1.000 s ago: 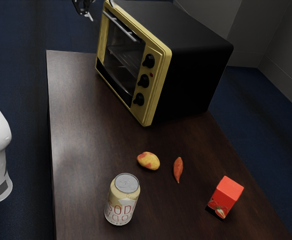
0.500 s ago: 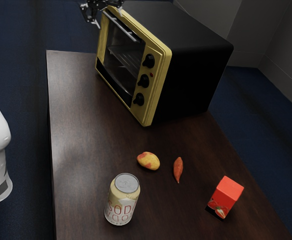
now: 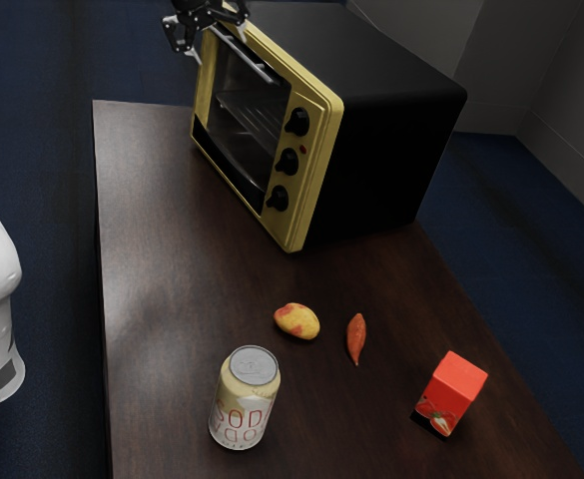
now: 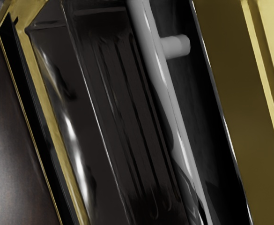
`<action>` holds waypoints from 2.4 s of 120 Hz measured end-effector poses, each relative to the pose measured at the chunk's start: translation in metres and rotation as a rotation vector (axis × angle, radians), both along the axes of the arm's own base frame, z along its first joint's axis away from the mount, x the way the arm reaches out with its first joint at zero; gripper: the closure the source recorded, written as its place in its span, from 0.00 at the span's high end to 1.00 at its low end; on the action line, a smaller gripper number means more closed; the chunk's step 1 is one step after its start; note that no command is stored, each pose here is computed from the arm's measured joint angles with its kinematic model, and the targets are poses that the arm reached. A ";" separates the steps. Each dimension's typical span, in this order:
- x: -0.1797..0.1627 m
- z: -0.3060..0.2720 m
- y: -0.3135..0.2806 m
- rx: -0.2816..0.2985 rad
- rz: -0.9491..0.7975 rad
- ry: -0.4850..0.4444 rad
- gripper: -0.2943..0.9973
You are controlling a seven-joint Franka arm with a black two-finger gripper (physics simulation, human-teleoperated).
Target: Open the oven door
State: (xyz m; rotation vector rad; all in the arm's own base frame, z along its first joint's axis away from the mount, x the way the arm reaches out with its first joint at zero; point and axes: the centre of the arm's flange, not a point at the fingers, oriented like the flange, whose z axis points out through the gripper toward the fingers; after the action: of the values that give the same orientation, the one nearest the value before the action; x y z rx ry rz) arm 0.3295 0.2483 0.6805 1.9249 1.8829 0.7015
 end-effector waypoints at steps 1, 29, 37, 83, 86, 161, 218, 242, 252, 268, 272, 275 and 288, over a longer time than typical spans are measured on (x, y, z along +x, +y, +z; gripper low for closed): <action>0.000 0.000 0.000 0.001 0.001 0.000 0.77; -0.006 -0.001 0.011 0.010 0.018 -0.001 0.77; -0.006 -0.001 0.012 0.013 0.019 0.001 0.77; 0.007 -0.014 0.017 0.013 -0.002 0.015 0.77; 0.008 -0.014 0.017 0.012 -0.002 0.015 0.77; 0.013 -0.026 0.023 -0.003 -0.009 0.025 0.77; 0.006 -0.048 0.021 -0.041 -0.006 0.042 0.77; -0.007 -0.056 0.019 -0.054 0.003 0.045 0.77; -0.012 -0.060 0.019 -0.060 0.008 0.047 0.77; -0.021 -0.066 0.020 -0.069 0.021 0.051 0.77; -0.025 -0.068 0.021 -0.072 0.026 0.051 0.77; -0.027 -0.069 0.021 -0.073 0.029 0.052 0.77; -0.036 -0.073 0.021 -0.082 0.040 0.051 0.77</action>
State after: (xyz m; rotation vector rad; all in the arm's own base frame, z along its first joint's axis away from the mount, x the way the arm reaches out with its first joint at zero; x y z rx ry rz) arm 0.2937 0.2693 0.6075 1.8760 1.9548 0.5830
